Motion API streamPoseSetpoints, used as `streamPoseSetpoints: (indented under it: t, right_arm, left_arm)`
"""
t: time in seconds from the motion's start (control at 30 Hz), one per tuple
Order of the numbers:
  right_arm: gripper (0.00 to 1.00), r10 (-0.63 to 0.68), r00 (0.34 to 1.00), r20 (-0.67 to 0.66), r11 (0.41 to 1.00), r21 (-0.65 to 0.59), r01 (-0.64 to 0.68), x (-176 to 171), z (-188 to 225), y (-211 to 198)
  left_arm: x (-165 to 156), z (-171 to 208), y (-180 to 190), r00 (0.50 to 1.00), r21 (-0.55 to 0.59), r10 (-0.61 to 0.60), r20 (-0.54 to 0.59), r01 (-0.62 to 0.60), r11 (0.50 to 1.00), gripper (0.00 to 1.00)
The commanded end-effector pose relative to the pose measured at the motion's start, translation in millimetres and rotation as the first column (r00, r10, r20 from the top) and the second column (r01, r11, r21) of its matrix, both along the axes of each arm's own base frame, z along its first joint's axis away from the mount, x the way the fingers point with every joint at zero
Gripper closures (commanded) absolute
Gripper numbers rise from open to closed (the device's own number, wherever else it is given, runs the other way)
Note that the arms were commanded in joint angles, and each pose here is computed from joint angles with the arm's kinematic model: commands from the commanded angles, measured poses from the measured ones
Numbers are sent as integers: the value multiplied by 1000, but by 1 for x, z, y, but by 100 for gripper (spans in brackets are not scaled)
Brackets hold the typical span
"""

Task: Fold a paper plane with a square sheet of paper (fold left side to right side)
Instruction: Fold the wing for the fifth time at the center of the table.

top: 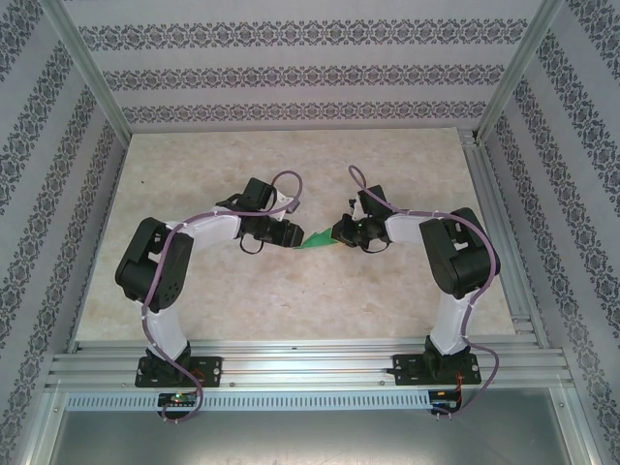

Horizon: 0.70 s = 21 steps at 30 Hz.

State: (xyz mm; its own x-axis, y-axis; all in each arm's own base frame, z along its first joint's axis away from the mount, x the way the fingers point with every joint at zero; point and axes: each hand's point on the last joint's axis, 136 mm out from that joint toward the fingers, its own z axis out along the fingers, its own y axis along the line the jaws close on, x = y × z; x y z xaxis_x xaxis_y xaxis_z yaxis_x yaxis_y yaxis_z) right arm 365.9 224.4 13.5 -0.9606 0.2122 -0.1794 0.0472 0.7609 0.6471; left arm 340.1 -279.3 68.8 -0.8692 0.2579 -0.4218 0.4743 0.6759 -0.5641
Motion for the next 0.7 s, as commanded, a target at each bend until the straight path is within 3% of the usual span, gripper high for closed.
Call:
streamPoseSetpoints:
  t: [0.0,0.17,0.23,0.47,0.67]
  right_arm:
    - [89,-41,996,-79,996,-79,35,-11,-32,-18]
    - [89,-39,995,-90,996,-82,32,-13,-34,-18]
    - [89,-38,995,-88,996,-80,31,-12,-33,-18]
    - [89,-39,994,-98,996,-86,31,-13,-35,-18]
    - [89,-36,995,-98,995,-93,26,-13,-34,-19]
  left_arm:
    - [5,0,-13,997,14,-64,41,64,998,59]
    - [7,9,-36,993,-56,-111,32,113,992,85]
    - [5,14,-42,992,-87,-124,34,126,988,90]
    - [-9,-5,-55,984,-100,-175,-31,171,980,93]
    - [-1,-20,-58,986,-76,-159,-38,156,985,94]
